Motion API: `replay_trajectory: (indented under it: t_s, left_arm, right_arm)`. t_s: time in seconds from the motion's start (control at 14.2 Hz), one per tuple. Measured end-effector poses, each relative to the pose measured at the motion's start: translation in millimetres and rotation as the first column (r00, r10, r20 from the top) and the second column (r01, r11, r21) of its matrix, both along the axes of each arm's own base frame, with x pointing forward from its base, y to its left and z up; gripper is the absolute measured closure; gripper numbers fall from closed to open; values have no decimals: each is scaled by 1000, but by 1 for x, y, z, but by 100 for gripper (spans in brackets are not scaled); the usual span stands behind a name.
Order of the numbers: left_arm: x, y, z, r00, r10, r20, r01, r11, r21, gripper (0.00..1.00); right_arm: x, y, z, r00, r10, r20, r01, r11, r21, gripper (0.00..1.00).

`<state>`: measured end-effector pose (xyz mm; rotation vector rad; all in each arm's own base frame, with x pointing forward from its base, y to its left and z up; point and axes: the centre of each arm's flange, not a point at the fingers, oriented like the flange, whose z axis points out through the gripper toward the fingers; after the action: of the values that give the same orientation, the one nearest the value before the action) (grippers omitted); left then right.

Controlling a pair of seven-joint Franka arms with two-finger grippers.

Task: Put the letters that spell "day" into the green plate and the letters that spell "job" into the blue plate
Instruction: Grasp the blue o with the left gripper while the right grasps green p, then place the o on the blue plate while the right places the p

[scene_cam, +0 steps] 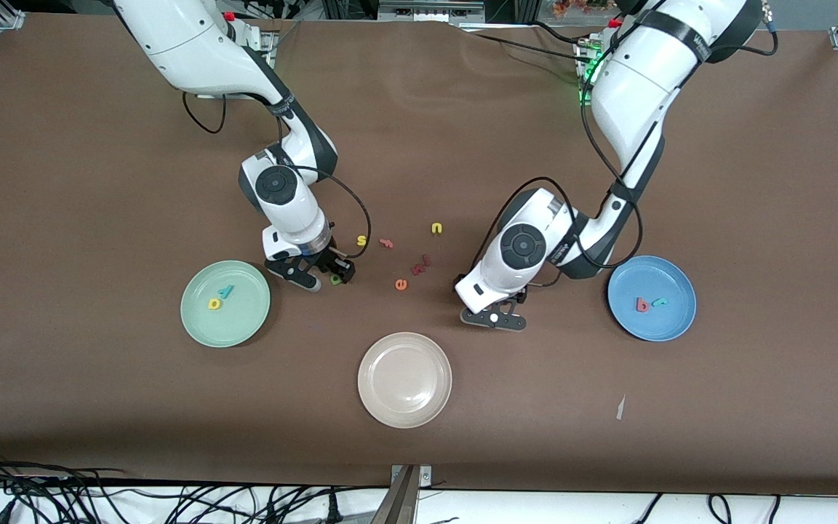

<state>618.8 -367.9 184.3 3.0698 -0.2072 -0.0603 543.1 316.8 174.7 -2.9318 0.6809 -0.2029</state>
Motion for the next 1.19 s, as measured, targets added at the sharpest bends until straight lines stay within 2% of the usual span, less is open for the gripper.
replay_trajectory:
  t_s: [0.28, 0.35, 0.42, 0.49, 0.56, 0.63, 0.7, 0.77, 0.84, 0.91, 0.98, 1.05, 1.12, 1.19]
  left_arm:
    - [2, 1, -14, 1000, 5, -12, -5, 1000, 4, 5]
    - [3, 1, -15, 1000, 5, -10, -5, 1000, 3, 11]
    - [3, -1, -14, 1000, 5, -9, -5, 1000, 2, 11]
    - [3, -3, -14, 1000, 11, -6, -11, 1000, 1, 15]
    - [3, -6, -14, 1000, 18, -5, -18, 1000, 0, 27]
    - [3, -8, -14, 1000, 21, -2, -21, 1000, 3, 34]
    - [3, -8, -13, 1000, 27, 0, -27, 1000, 5, 34]
    - [4, -8, -13, 1000, 30, 3, -30, 1000, 7, 41]
    - [5, -7, -12, 999, 32, 4, -32, 999, 8, 48]
    - [5, -6, -13, 999, 33, 4, -33, 999, 9, 50]
    - [6, -5, -12, 999, 34, 7, -34, 999, 12, 60]
    - [7, -6, -12, 999, 35, 9, -35, 999, 14, 63]
    - [6, -7, -12, 999, 40, 10, -40, 999, 17, 63]
    - [6, -8, -11, 999, 51, 13, -52, 999, 17, 68]
  right_arm:
    - [1, -1, -3, 1000, -2, 5, 3, 1000, -5, 36]
    - [2, -3, -3, 1000, -5, 8, 5, 1000, -5, 36]
    - [2, -4, -4, 1000, -7, 10, 7, 1000, -4, 36]
    - [3, -4, -5, 1000, -7, 10, 7, 1000, -5, 36]
    - [3, -4, -6, 1000, -7, 9, 7, 1000, -5, 36]
    - [3, -4, -8, 1000, -7, 8, 7, 1000, -6, 36]
    - [4, -3, -9, 1000, -7, 9, 7, 1000, -6, 37]
    - [4, -2, -9, 1000, -5, 13, 5, 1000, -3, 38]
    - [4, 0, -9, 1000, -2, 14, 2, 1000, -3, 41]
    - [4, 1, -8, 1000, 0, 17, 0, 1000, -2, 45]
    - [5, 3, -6, 1000, 2, 23, -2, 1000, 1, 57]
    - [5, 5, -5, 1000, 4, 25, -5, 1000, 3, 63]
    - [5, 5, -5, 1000, 5, 26, -5, 1000, 2, 64]
    - [6, 6, -2, 1000, 5, 29, -5, 1000, 4, 67]
